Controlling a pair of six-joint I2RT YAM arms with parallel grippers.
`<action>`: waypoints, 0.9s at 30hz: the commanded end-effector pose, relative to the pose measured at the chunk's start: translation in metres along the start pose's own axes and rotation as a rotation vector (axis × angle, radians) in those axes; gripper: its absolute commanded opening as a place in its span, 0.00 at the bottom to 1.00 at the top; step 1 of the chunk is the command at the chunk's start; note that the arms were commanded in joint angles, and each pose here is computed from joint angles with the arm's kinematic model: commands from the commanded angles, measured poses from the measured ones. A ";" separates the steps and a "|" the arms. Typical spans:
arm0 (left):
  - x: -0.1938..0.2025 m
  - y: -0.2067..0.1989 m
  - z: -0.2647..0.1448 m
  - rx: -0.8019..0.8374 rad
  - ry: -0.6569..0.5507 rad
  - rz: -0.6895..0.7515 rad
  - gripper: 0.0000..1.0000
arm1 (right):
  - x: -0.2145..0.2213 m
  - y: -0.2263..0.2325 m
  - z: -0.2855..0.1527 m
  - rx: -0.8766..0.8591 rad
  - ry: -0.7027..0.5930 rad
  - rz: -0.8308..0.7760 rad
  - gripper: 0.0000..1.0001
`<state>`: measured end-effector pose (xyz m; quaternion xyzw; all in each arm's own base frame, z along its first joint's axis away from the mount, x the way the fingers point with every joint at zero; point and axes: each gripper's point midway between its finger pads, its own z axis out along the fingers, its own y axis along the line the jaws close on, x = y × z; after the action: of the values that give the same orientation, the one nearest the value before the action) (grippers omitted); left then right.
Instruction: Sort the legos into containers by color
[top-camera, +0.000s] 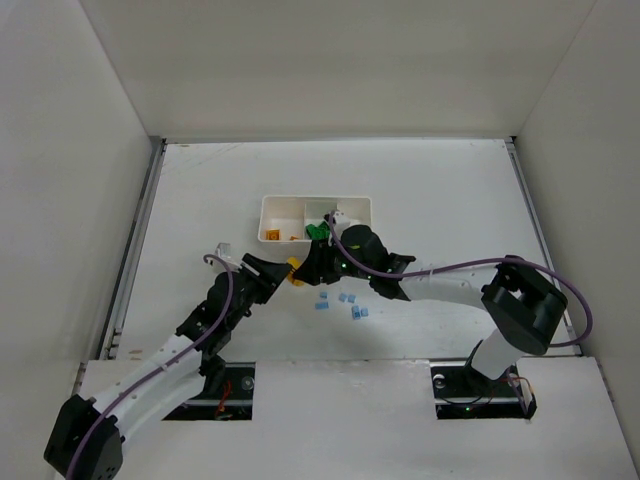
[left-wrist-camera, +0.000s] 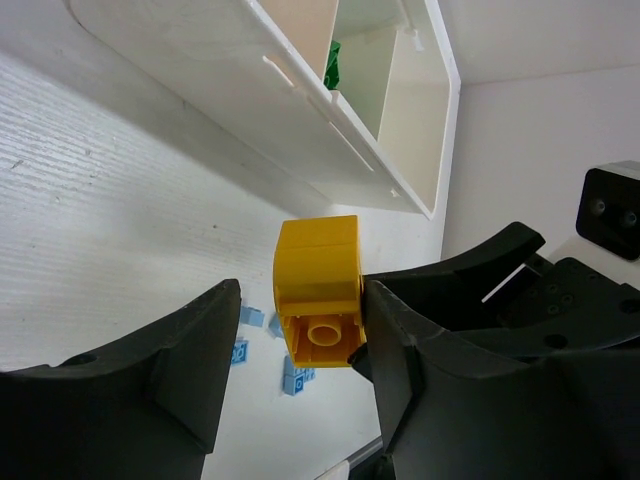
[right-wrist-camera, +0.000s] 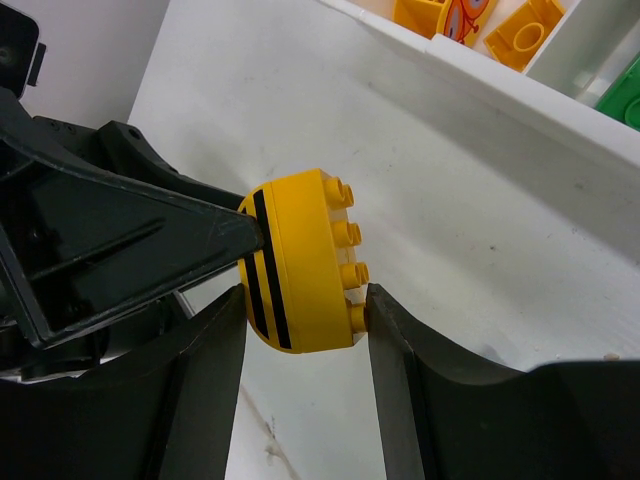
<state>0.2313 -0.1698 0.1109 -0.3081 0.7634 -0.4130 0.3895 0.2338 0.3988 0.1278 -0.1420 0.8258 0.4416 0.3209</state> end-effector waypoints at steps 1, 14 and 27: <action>-0.007 -0.029 -0.002 0.085 -0.016 -0.022 0.48 | -0.034 0.025 -0.006 -0.075 -0.108 -0.013 0.35; -0.006 -0.041 0.001 0.135 -0.013 -0.056 0.28 | -0.034 0.027 -0.002 -0.086 -0.105 -0.001 0.36; -0.001 -0.035 -0.005 0.162 0.015 -0.087 0.15 | -0.031 0.031 -0.026 -0.148 -0.128 -0.025 0.78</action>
<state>0.2345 -0.1785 0.1299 -0.3104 0.7372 -0.4549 0.3915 0.2311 0.3969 0.1419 -0.1374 0.8090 0.4644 0.3331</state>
